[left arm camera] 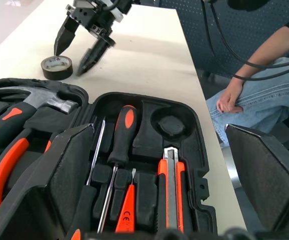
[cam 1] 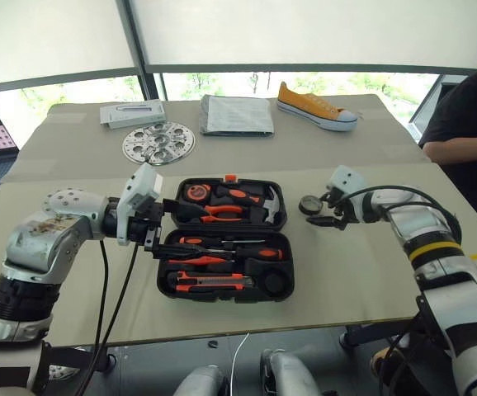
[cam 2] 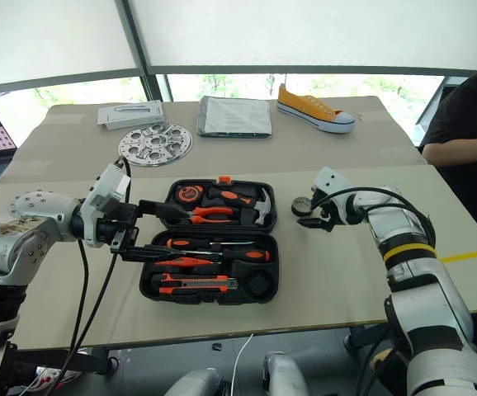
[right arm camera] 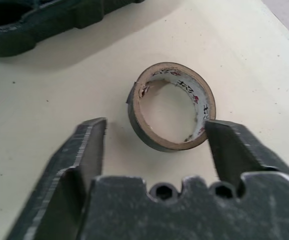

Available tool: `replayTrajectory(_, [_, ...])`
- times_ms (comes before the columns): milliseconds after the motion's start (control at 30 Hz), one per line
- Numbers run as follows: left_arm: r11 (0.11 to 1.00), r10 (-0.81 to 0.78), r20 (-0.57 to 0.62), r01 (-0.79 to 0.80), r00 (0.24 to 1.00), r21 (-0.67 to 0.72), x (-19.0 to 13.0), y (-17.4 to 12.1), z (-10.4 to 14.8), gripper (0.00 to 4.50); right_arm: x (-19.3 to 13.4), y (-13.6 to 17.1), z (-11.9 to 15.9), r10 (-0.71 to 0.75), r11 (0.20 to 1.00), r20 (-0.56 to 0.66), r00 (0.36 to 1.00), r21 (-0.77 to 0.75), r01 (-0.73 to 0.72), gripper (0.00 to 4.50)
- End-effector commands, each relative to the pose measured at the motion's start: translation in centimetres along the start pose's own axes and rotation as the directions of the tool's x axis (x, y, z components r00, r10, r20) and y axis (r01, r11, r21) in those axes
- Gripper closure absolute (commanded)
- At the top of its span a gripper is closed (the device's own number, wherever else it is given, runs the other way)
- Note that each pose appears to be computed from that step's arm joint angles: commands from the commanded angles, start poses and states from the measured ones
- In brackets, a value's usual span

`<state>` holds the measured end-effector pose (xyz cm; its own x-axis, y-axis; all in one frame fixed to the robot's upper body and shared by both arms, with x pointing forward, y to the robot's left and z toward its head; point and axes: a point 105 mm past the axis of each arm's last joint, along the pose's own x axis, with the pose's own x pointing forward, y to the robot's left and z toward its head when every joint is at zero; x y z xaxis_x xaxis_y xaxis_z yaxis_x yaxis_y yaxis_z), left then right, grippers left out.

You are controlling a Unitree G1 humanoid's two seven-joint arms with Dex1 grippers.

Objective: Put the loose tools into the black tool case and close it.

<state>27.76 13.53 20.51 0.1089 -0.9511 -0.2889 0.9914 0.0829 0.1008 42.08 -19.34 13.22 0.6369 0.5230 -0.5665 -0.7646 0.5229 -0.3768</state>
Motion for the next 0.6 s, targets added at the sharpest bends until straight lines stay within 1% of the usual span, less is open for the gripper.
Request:
replayTrajectory(33, [0.998,0.008,-0.008,-0.008,1.0,0.058,-0.2,0.0,0.9,0.0,0.2,-0.4,0.3,-0.018,1.0,0.01,1.0,-0.025,0.018,2.4])
replayTrajectory(133, [0.998,0.008,-0.017,-0.007,1.0,0.062,-0.2,0.1,0.8,0.0,0.4,-0.5,0.3,-0.023,0.999,0.006,1.0,-0.041,0.023,3.41])
replayTrajectory(300, [0.997,0.007,-0.022,-0.005,1.0,0.074,0.0,0.4,0.7,0.0,0.2,-0.3,0.5,-0.005,0.998,0.013,1.0,-0.065,0.006,3.41])
replayTrajectory(333, [0.997,0.006,-0.023,-0.005,1.0,0.076,0.1,0.4,0.6,0.0,0.1,-0.4,0.6,-0.007,0.998,0.019,1.0,-0.069,0.008,3.87])
replayTrajectory(367, [0.997,0.005,-0.024,-0.003,1.0,0.079,0.2,0.5,0.6,0.0,0.1,-0.5,0.7,-0.01,0.998,0.026,1.0,-0.068,0.012,4.09])
replayTrajectory(400, [0.997,0.0,-0.027,0.002,1.0,0.083,0.3,0.4,0.6,0.0,-0.1,-0.6,0.9,-0.014,0.998,0.035,0.999,-0.067,0.016,4.48])
replayTrajectory(533, [0.994,-0.025,-0.06,0.031,0.998,0.1,0.6,0.1,0.0,0.0,-1.1,-0.7,2.1,0.005,0.996,0.078,0.997,-0.089,0.002,4.49])
replayTrajectory(600, [0.993,-0.041,-0.085,0.05,0.996,0.106,0.6,-0.1,-0.5,0.0,-2.1,-0.1,3.5,0.054,0.993,0.129,0.99,-0.111,-0.039,4.49])
